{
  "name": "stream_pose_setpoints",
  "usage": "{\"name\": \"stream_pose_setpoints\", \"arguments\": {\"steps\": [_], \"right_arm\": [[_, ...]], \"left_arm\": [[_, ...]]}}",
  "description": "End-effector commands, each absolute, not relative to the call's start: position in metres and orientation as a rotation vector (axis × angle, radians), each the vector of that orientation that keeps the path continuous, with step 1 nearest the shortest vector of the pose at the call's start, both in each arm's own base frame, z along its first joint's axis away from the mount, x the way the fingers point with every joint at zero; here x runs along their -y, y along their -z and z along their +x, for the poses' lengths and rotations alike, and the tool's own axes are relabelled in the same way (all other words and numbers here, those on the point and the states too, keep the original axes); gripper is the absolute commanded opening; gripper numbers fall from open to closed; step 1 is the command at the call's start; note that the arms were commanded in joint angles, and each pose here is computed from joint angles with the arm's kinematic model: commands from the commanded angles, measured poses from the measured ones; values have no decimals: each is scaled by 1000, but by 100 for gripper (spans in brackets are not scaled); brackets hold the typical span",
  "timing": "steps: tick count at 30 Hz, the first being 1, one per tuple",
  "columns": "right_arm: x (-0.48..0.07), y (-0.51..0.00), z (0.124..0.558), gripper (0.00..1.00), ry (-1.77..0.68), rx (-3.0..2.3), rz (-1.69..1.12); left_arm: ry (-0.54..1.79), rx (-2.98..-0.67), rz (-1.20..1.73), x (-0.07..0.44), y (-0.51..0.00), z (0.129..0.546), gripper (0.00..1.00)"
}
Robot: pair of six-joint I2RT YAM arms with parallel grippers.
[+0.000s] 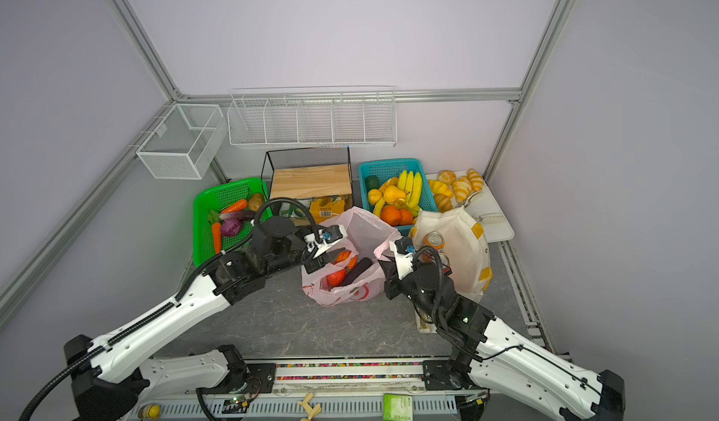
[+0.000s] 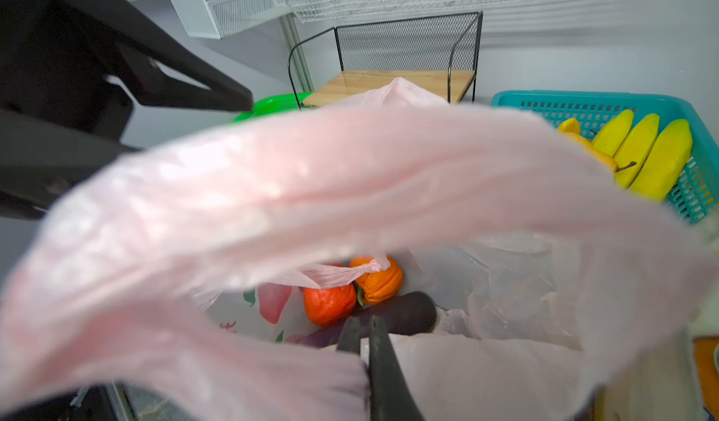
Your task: Place the mixed food into the grocery bags and tie them
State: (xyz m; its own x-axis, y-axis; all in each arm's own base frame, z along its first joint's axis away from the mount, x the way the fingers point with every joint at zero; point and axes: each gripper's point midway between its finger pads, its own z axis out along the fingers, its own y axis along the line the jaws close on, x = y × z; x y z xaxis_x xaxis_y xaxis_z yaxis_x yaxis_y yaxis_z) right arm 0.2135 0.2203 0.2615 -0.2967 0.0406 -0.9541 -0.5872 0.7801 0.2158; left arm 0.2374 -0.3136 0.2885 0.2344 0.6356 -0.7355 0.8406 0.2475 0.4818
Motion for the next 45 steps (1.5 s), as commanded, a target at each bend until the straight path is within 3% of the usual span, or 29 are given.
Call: {"name": "stream_pose_setpoints", "arguments": {"steps": [1, 7, 24, 36, 39, 45], "right_arm": [[-213, -271, 215, 10, -713, -1720, -323], [-197, -275, 211, 10, -737, -1665, -245], [-202, -280, 213, 9, -743, -1649, -259], [-204, -283, 212, 9, -746, -1646, -267], [-206, -282, 213, 9, -748, -1648, -273], [-203, -283, 213, 9, -736, -1651, -270]], "left_arm": [[150, -1366, 1769, 323, -264, 232, 51], [37, -1329, 2040, 339, -237, 239, 54], [-380, -1226, 2297, 344, -181, 274, 62], [-702, -1262, 2475, 320, -146, 297, 54], [-754, -1285, 2485, 316, -140, 301, 45], [-677, -1302, 2338, 331, -165, 304, 10]]}}
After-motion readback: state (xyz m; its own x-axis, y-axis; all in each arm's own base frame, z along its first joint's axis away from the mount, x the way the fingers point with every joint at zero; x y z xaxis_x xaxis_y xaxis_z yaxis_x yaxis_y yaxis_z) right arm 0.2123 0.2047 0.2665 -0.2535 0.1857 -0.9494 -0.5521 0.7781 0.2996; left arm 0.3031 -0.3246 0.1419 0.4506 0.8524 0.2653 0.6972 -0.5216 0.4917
